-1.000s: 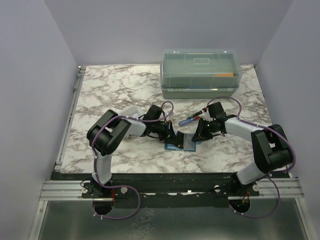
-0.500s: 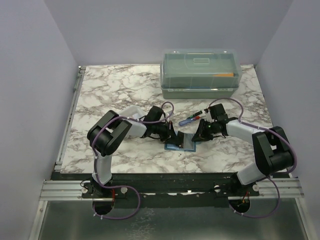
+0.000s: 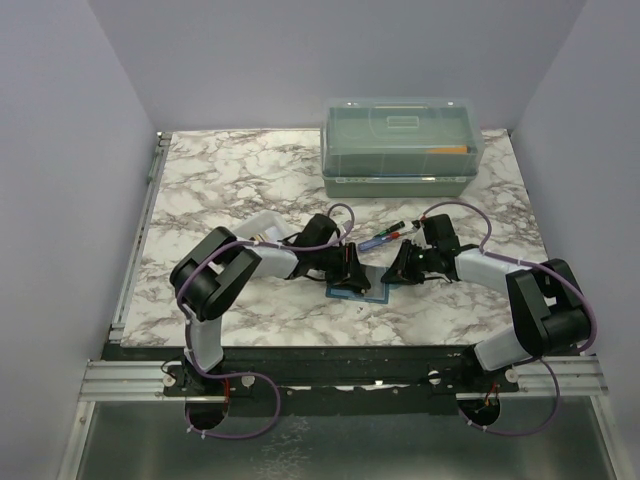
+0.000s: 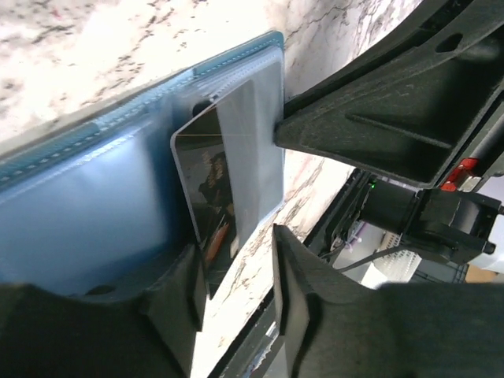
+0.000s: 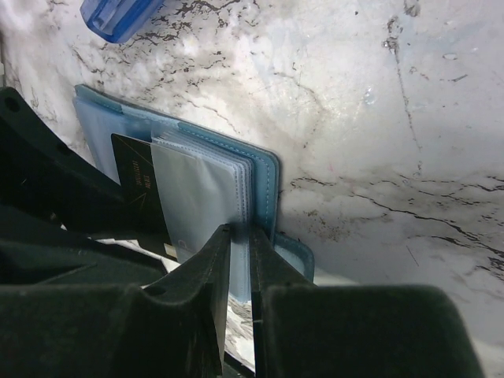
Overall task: Put the credit cards into the card holder
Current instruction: Insert the credit card into the card holder.
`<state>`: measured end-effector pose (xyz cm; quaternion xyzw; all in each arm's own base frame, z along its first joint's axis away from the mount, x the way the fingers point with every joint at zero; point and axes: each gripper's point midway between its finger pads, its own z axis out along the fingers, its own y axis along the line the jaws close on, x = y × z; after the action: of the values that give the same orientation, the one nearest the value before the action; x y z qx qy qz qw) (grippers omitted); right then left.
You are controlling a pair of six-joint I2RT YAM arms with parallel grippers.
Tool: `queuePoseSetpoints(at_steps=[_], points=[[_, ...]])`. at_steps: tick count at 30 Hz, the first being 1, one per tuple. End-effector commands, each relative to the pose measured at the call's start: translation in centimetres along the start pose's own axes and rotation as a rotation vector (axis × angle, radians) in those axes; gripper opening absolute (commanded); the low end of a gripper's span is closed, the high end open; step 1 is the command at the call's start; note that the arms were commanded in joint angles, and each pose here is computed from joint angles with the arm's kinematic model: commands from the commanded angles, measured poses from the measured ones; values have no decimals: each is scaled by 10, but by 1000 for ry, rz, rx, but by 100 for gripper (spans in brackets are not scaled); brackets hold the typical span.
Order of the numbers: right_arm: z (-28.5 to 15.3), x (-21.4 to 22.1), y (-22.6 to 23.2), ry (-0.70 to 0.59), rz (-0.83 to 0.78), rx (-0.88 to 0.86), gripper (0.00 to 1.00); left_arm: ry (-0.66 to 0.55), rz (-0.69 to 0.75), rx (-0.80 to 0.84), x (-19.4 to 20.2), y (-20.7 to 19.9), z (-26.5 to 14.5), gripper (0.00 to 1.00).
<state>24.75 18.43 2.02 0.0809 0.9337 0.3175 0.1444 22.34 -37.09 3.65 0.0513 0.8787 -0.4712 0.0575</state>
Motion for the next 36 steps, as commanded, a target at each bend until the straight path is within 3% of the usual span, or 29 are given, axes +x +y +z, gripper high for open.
queuePoseSetpoints(at_steps=[1, 5, 7, 9, 14, 22, 26, 32, 36], points=[[6, 31, -20, 94, 8, 78, 15, -44, 83, -207, 1, 27, 2, 54], [7, 33, -21, 103, 3, 75, 15, -61, 136, -311, -2, 34, -3, 73], [8, 34, -21, 106, 3, 76, 15, -68, 199, -395, -3, 38, -1, 77], [9, 34, -21, 110, 2, 73, 15, -51, 254, -439, 2, 35, 6, 77], [10, 34, -20, 106, 5, 65, 15, 50, 269, -333, 22, 11, 29, 76], [9, 36, -23, 110, 3, 73, 15, -68, 270, -412, -2, 20, -10, 85], [9, 36, -25, 111, 0, 80, 14, -131, 229, -440, -11, 22, -20, 85], [10, 37, -24, 117, 2, 75, 14, -217, 181, -455, -23, 20, -21, 76], [10, 39, -26, 120, 2, 80, 14, -284, 190, -451, -28, 13, -35, 79]])
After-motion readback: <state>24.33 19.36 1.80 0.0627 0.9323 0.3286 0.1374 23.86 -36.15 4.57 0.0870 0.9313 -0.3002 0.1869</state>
